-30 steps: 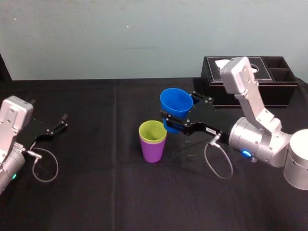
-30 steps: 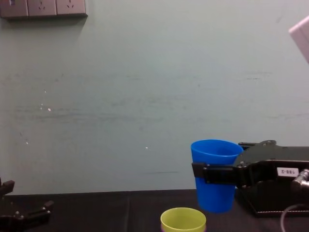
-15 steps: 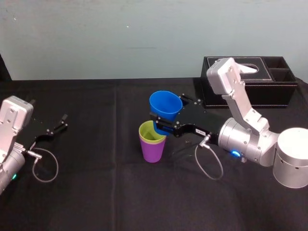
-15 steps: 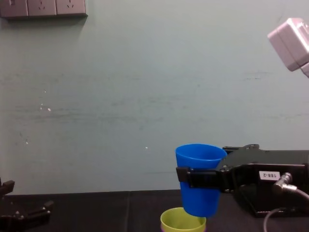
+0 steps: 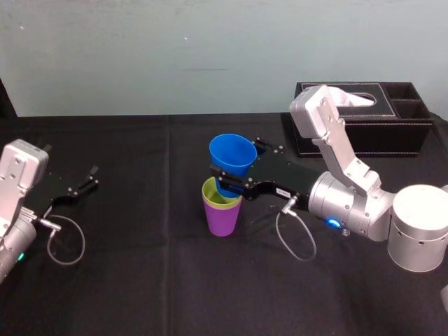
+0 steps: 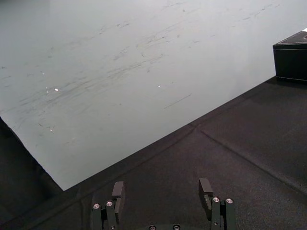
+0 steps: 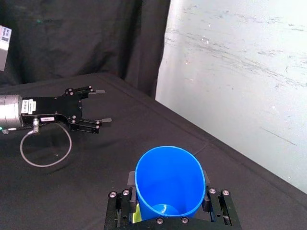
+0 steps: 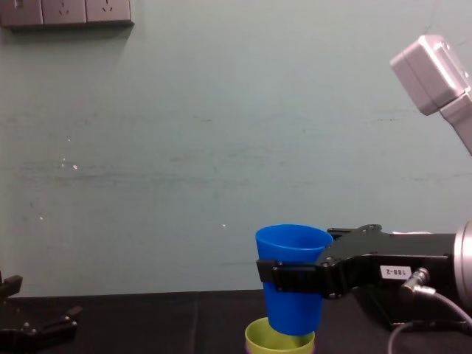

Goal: Stack the three plastic cups sequentially using one hand.

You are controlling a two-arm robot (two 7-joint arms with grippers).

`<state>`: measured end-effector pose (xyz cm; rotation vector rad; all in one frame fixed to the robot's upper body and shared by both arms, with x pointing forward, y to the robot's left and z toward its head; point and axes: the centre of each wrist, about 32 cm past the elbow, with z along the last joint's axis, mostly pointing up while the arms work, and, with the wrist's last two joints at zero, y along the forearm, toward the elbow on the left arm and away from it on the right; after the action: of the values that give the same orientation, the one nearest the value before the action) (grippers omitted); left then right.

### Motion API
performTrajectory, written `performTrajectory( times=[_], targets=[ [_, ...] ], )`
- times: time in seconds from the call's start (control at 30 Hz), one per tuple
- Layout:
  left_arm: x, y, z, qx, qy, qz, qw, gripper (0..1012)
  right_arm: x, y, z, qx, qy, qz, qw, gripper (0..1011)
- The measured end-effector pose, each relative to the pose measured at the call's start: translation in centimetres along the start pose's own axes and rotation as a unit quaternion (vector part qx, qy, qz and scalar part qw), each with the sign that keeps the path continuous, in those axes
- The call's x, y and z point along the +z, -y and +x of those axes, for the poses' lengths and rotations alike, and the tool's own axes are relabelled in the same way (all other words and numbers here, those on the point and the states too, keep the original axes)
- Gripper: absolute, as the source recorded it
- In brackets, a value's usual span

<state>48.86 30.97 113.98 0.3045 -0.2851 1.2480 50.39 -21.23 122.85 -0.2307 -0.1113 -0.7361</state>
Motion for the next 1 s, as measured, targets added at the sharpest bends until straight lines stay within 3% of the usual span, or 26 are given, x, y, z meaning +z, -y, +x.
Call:
performTrajectory(
  times=[1.0],
  targets=[
    [0.0,0.0,0.00,0.000,0.000,0.000,1.0000,1010,-0.8,-1.6,-0.25,0.007,0.002,-0.009,0.9999,734]
  ],
)
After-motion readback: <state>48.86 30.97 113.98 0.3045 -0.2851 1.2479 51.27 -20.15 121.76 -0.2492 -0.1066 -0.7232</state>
